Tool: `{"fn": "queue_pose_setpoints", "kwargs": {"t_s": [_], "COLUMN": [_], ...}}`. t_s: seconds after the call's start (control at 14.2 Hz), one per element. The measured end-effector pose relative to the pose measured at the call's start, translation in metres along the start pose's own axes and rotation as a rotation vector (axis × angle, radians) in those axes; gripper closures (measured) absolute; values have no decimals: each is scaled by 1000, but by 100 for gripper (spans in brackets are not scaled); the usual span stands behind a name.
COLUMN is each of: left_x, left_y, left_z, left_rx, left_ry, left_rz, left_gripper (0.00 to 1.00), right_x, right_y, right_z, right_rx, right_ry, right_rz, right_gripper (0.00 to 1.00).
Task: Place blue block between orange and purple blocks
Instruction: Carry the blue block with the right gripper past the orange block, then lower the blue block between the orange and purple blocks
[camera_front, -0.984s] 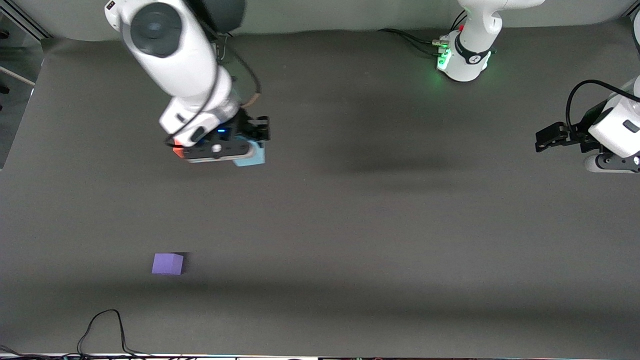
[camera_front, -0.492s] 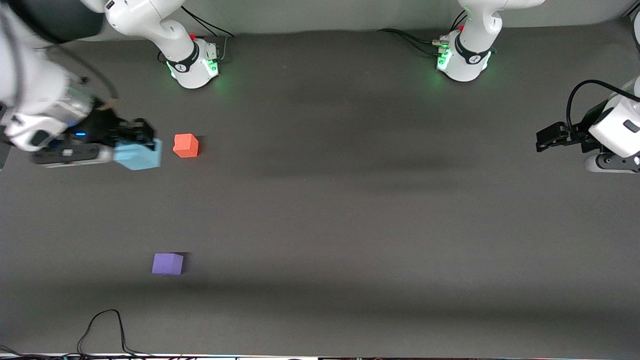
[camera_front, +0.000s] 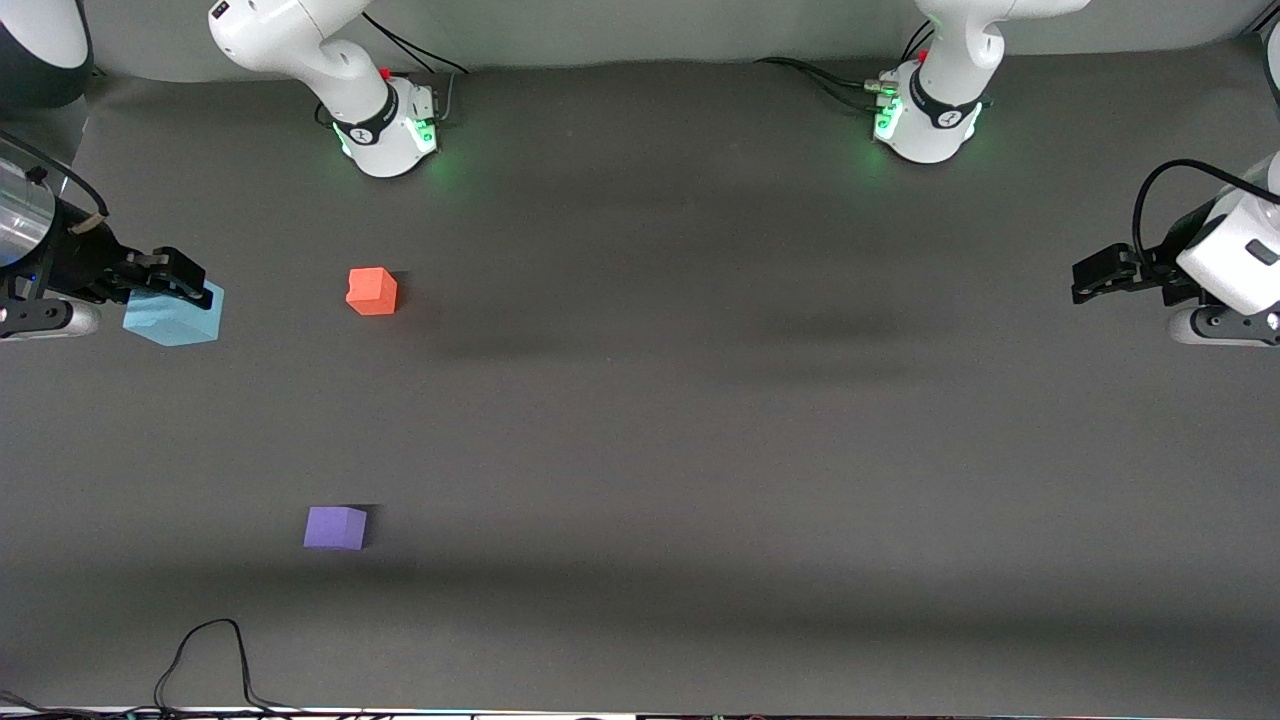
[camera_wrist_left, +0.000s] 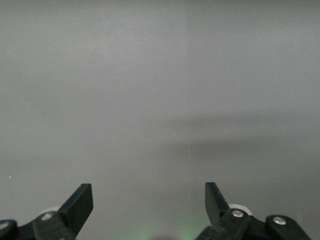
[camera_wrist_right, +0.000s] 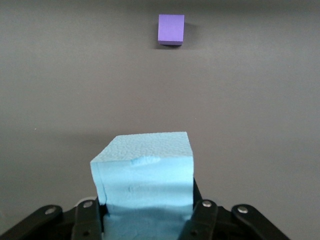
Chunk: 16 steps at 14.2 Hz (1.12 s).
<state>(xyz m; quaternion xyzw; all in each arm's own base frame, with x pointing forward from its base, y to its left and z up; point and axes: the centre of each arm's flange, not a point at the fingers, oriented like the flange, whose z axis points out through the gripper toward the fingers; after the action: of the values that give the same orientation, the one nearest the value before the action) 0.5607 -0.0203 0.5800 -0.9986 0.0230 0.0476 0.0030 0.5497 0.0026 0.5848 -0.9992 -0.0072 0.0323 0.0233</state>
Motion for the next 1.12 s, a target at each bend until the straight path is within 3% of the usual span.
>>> {"fn": "queue_pose_setpoints", "kwargs": {"t_s": [0.35, 0.63, 0.84, 1.12], "left_x": [0, 0, 0, 0], "left_y": [0, 0, 0, 0], "left_z": [0, 1, 1, 1], "left_rx": [0, 0, 0, 1], "left_ry": [0, -1, 0, 0], "left_rz": [0, 0, 0, 0], "left_gripper": [0, 0, 0, 0], "right_x": [13, 11, 5, 14], "right_y": [0, 0, -8, -16], "right_z": [77, 176, 248, 297], "right_rx": [-16, -37, -55, -52], "right_ry": [11, 66, 55, 58], "right_rz": [6, 7, -6, -31], "right_gripper": [42, 42, 42, 42]}}
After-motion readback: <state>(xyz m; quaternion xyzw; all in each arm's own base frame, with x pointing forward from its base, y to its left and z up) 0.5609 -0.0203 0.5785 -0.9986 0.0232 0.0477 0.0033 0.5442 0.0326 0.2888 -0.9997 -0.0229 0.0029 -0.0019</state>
